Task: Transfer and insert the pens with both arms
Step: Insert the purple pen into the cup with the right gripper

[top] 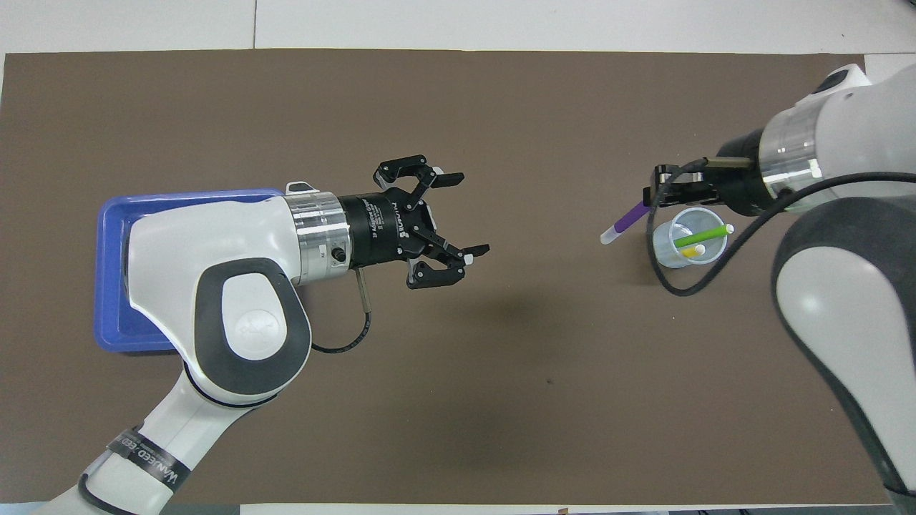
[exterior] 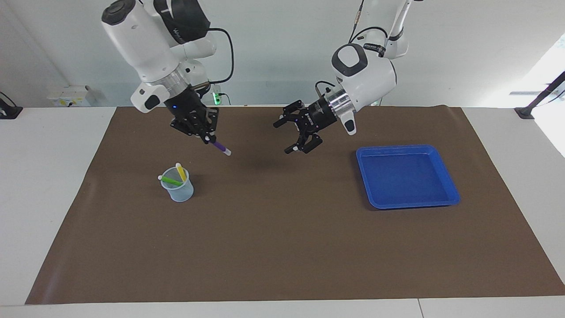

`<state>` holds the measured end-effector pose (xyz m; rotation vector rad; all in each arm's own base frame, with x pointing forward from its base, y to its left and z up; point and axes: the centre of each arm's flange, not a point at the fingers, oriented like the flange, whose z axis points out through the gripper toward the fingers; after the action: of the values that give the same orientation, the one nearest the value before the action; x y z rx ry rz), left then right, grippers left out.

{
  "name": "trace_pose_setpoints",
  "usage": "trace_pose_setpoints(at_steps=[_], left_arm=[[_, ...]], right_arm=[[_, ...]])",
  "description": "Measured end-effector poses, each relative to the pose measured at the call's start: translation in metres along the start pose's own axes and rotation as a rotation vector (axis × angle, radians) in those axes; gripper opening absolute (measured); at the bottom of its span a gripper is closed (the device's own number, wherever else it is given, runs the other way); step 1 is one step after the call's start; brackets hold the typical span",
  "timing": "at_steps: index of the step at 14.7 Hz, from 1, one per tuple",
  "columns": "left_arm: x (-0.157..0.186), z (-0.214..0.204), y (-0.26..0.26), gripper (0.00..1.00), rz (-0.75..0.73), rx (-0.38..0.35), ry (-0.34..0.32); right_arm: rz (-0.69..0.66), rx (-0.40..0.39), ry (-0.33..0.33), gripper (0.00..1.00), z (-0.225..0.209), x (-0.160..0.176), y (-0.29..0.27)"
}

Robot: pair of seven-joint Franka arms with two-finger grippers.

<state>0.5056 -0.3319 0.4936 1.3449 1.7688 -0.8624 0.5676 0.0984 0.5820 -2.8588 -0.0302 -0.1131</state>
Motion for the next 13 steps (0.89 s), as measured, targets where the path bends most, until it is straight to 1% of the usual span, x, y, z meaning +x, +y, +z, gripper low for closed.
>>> trace_pose_setpoints(at_steps=[2,4,5,6,8,10,11,13], left_arm=[[0.005,-0.016,0.015,1.00,0.069,0.039,0.062],[0.004,-0.032,0.026,1.00,0.157,0.086,0.141],[0.002,-0.039,0.030,1.00,0.207,0.114,0.188],[0.001,-0.048,0.035,1.00,0.256,0.144,0.235],[0.003,-0.068,0.047,1.00,0.396,0.220,0.342],[0.006,-0.094,0.061,1.00,0.562,0.303,0.457],[0.009,-0.107,0.066,1.00,0.633,0.352,0.491],[0.015,-0.135,0.074,1.00,0.780,0.456,0.537]], right_arm=[[-0.102,-0.007,-0.012,0.17,-0.010,-0.004,0.039],[-0.188,-0.013,-0.008,0.17,-0.015,-0.009,0.063],[-0.221,-0.028,-0.002,0.17,-0.014,-0.010,0.071],[-0.247,-0.053,0.023,0.17,-0.009,-0.010,0.077],[-0.293,-0.092,0.087,0.17,0.013,-0.010,0.087],[-0.339,-0.134,0.104,0.17,0.036,-0.012,0.097],[-0.360,-0.153,0.102,0.17,0.041,-0.012,0.100],[-0.395,-0.172,0.100,0.17,0.047,-0.012,0.103]])
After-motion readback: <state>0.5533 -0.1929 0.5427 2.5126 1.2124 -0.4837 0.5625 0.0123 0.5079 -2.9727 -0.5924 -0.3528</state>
